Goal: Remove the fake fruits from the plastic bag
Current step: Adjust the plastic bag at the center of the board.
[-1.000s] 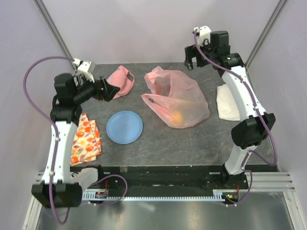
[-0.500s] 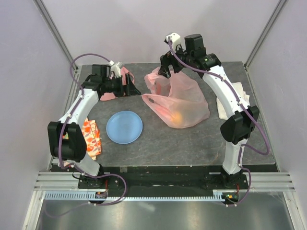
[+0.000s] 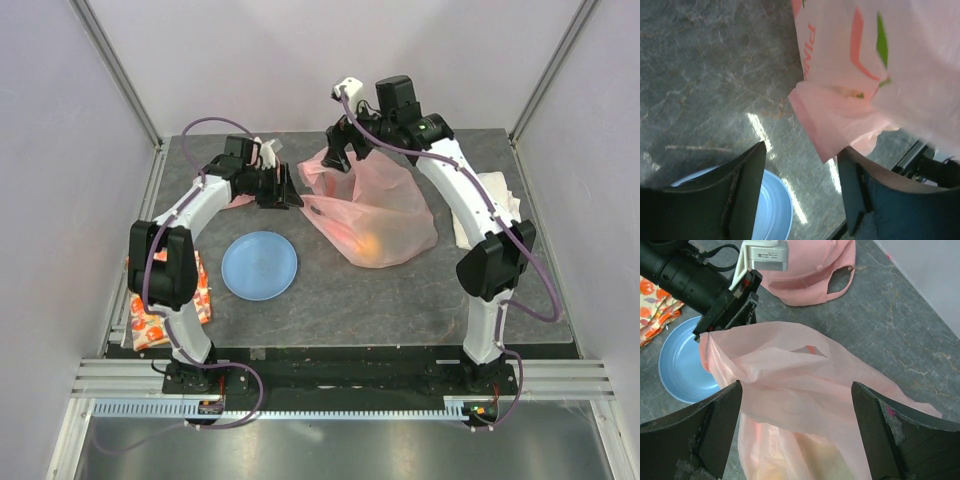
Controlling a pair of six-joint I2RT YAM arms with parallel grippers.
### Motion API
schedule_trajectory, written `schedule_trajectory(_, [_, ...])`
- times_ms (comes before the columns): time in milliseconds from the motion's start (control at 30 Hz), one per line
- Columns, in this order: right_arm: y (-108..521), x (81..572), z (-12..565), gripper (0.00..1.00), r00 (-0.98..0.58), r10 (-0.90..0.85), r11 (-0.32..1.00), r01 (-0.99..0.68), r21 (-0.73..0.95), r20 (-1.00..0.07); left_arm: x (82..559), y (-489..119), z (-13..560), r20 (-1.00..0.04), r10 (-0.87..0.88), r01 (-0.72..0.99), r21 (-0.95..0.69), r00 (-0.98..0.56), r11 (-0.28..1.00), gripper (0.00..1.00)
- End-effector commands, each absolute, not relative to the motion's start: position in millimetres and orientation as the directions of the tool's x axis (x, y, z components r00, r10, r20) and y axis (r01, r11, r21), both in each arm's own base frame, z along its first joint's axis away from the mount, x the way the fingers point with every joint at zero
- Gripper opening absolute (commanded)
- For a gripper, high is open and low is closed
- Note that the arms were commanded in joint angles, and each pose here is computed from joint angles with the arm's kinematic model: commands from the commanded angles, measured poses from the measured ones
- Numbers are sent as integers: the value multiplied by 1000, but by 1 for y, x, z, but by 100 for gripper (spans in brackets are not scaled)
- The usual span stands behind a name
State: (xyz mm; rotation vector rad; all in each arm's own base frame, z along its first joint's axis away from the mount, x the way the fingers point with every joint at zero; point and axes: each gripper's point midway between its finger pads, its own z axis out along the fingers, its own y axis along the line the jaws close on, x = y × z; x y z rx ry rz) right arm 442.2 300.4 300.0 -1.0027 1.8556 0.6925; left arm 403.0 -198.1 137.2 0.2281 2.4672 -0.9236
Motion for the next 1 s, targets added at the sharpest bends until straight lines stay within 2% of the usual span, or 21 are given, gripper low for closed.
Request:
schedule_trajectory(0, [309, 471, 291, 97, -262, -369, 565, -825, 9, -892, 430, -213, 158, -571, -3, 392, -567, -821, 725, 46])
schedule_trajectory(67, [307, 488, 288, 89, -262, -370, 602, -798, -15, -891, 438, -216, 160, -583, 9, 415, -567, -812, 712, 36])
schedule_trajectory(100, [308, 492, 286, 81, -264, -370, 609, -793, -18, -891, 439, -217, 161, -584, 11, 421, -572, -812, 704, 28])
schedule_trajectory(167, [310, 497, 286, 70, -251, -373, 609, -792, -32, -893, 443, -219, 167, -592, 13, 439, -583, -806, 684, 18])
schedule_trajectory(200, [310, 499, 287, 57, -244, -373, 610, -791, -39, -895, 444, -220, 170, -597, 12, 444, -582, -802, 681, 5])
schedule_trajectory(267, [309, 507, 292, 43, -223, -370, 624, -779, -64, -902, 450, -218, 180, -620, 7, 458, -571, -784, 681, 2])
schedule_trajectory(300, [306, 511, 295, 30, -217, -368, 637, -767, -75, -904, 453, -218, 184, -629, 2, 462, -570, -778, 679, 2])
schedule_trajectory(367, [303, 524, 308, 14, -187, -352, 670, -734, -107, -917, 467, -212, 204, -668, -21, 478, -552, -743, 683, 2])
schedule_trajectory(400, [290, 540, 315, 0, -179, -339, 726, -674, -136, -924, 473, -209, 213, -687, -30, 486, -543, -726, 685, 2])
schedule_trajectory(467, [275, 560, 335, 0, -154, -283, 778, -615, -132, -947, 492, -204, 248, -760, -45, 532, -494, -648, 688, 2])
schedule_trajectory(600, [221, 598, 377, 0, -67, -198, 871, -469, -144, -978, 518, -209, 301, -843, -61, 620, -439, -534, 650, 2])
schedule_trajectory(633, [211, 600, 388, 0, -46, -188, 882, -447, -148, -981, 522, -212, 333, -878, -73, 661, -408, -473, 630, 2])
schedule_trajectory(733, [175, 607, 408, 0, -18, -160, 918, -370, -142, -987, 531, -220, 380, -931, -102, 721, -338, -351, 605, 2])
schedule_trajectory(800, [167, 602, 412, 0, -16, -165, 907, -395, -145, -986, 530, -225, 400, -953, -98, 756, -288, -287, 588, 2])
schedule_trajectory(833, [184, 585, 414, 2, -3, -173, 848, -508, -148, -985, 522, -231, 414, -963, -94, 783, -261, -253, 564, 2])
schedule_trajectory(867, [193, 576, 412, 27, -3, -181, 816, -558, -148, -984, 518, -233, 417, -967, -87, 793, -247, -241, 557, 2])
schedule_trajectory(967, [217, 553, 400, 86, -48, -157, 749, -656, -87, -986, 492, -235, 414, -953, -77, 801, -288, -292, 525, 2])
